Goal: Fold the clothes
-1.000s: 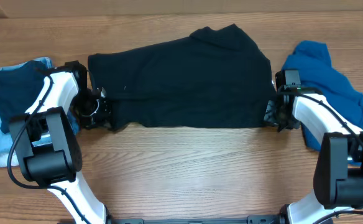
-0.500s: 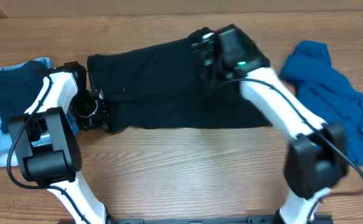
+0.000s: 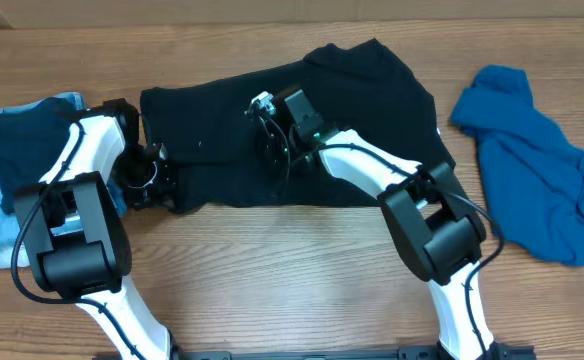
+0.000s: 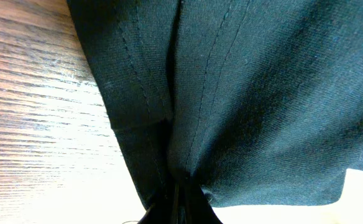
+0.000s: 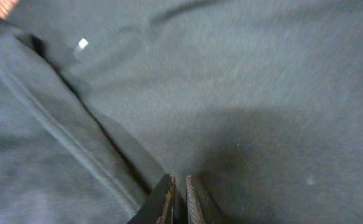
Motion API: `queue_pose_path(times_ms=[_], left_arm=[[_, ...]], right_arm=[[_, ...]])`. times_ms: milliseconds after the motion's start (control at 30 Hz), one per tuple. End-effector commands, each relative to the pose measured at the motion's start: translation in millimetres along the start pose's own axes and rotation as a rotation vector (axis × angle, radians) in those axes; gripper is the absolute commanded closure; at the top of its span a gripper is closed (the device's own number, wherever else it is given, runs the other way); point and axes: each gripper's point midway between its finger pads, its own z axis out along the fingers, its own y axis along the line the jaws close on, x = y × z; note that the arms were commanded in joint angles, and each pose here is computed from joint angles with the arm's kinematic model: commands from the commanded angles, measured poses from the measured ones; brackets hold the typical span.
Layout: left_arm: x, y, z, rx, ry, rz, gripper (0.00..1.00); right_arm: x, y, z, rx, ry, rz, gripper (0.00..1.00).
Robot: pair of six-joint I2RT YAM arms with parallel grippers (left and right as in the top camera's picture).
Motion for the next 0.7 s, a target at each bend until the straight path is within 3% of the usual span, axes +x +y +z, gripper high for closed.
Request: queue_pose_path(times_ms=[0,533,600,667], left_arm=[[-1.1,1.7,1.9,-0.006,0.007,-0.011,0.96],[34.6,0.6,0.8,-0.034,0.150,-0.025,0.96],[34.7,16.2,-0.4,-0.127,0.145,-0.048,0.96],[35.9,49.8,-3.8,-0.327,0.125,-0.130,0.96]], right_arm=[[3.8,-6.7,11.2,0.007,-0.004,-0.001,0.89],[14.8,-106.1,24.2,0.218,-0.071,0.116,0.89],[15.4,-109.1,23.4,0.220,-0.072,0.120,0.89],[15.6,-109.1,23.4,0.220,-0.071,0.120,0.89]])
